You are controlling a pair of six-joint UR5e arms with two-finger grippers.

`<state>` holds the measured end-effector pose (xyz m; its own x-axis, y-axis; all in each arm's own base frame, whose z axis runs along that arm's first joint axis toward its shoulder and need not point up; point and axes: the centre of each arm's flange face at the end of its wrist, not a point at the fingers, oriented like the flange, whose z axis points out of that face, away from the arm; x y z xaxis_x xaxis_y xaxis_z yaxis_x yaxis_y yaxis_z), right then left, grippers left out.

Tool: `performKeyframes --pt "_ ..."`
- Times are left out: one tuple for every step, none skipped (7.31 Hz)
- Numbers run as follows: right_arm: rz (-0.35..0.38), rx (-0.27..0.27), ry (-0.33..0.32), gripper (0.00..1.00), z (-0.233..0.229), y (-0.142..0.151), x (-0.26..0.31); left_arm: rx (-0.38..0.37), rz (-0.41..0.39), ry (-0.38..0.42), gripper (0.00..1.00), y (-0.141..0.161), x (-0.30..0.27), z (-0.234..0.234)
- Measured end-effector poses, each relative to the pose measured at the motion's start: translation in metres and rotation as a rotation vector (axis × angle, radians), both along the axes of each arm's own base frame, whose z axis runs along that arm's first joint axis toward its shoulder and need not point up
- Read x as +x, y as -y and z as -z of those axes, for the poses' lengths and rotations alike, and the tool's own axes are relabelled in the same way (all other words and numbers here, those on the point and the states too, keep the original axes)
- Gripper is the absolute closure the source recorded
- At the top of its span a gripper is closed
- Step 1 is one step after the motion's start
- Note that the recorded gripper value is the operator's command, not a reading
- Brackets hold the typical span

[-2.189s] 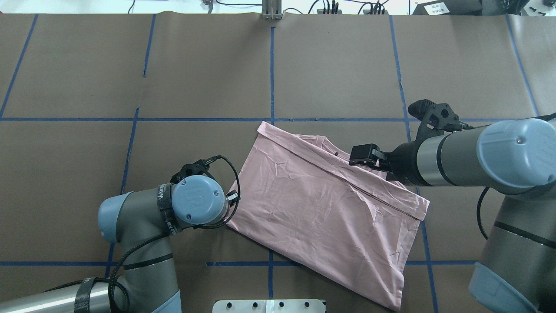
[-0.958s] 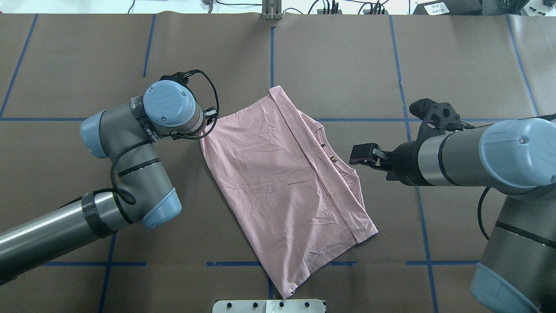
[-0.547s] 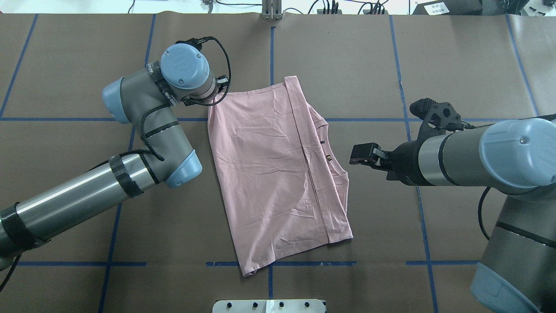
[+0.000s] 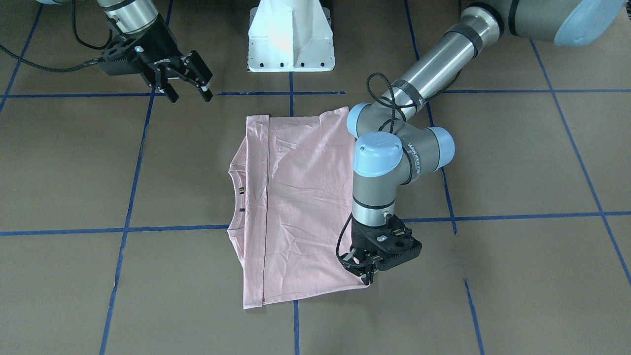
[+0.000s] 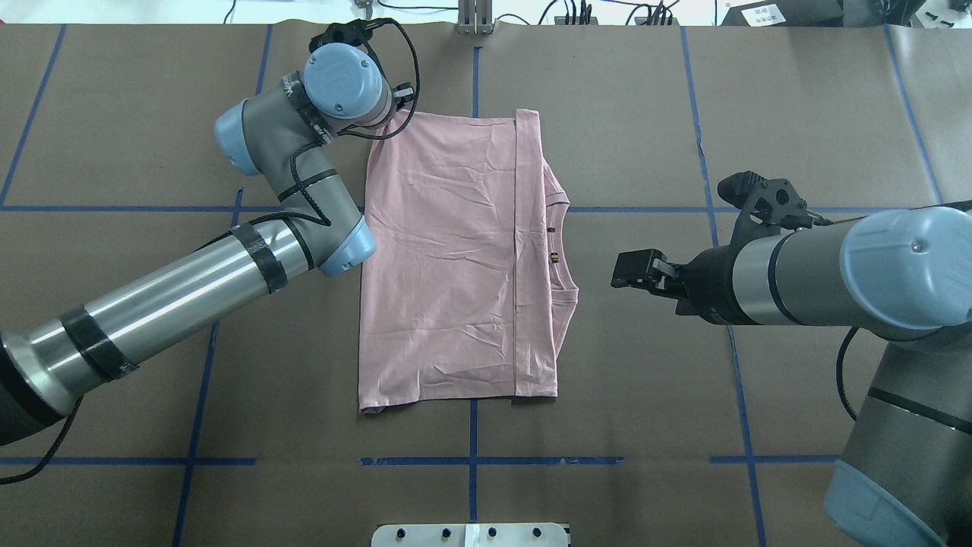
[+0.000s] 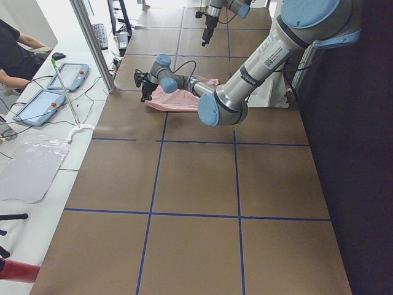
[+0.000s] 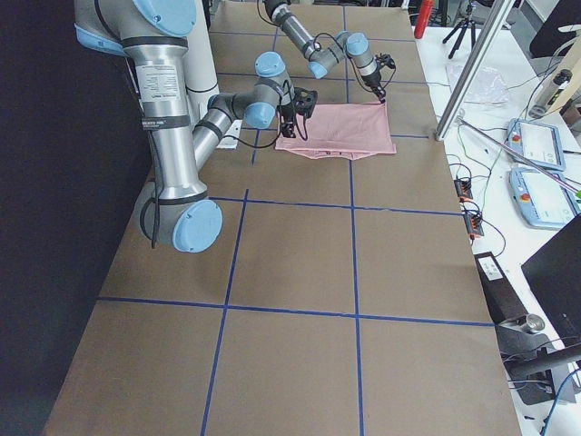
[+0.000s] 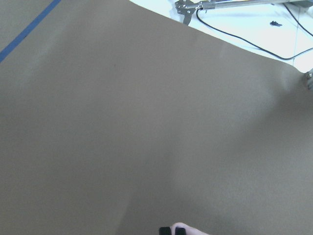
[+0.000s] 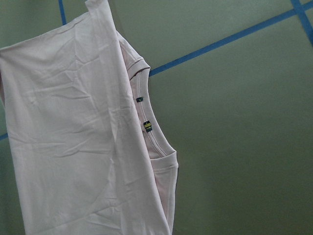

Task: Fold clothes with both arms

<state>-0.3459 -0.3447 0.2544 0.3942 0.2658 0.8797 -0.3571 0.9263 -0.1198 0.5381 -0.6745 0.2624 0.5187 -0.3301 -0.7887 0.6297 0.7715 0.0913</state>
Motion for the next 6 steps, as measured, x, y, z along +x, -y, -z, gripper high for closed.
performKeyframes --pt "-0.001 -0.001 0.002 0.00 0.001 0.000 0.000 0.015 0.002 0.001 0.96 0.004 0.002 0.001" --pt "-0.001 -0.002 0.003 0.00 0.001 0.000 0.000 0.029 0.002 0.011 0.01 0.006 0.003 0.000" --pt "0.000 -0.003 0.002 0.00 0.000 -0.001 -0.001 0.048 -0.003 0.028 0.00 0.007 0.003 0.000" --pt "0.002 -0.003 0.001 0.00 0.000 0.000 -0.002 0.073 -0.016 0.043 0.00 0.009 0.001 0.000" --pt "0.004 0.001 0.003 0.00 0.001 0.000 -0.003 0.102 -0.025 0.037 0.00 0.012 -0.005 0.004" --pt "0.006 0.007 0.005 0.00 0.004 0.001 -0.005 0.118 -0.043 0.001 0.00 0.019 -0.019 0.012"
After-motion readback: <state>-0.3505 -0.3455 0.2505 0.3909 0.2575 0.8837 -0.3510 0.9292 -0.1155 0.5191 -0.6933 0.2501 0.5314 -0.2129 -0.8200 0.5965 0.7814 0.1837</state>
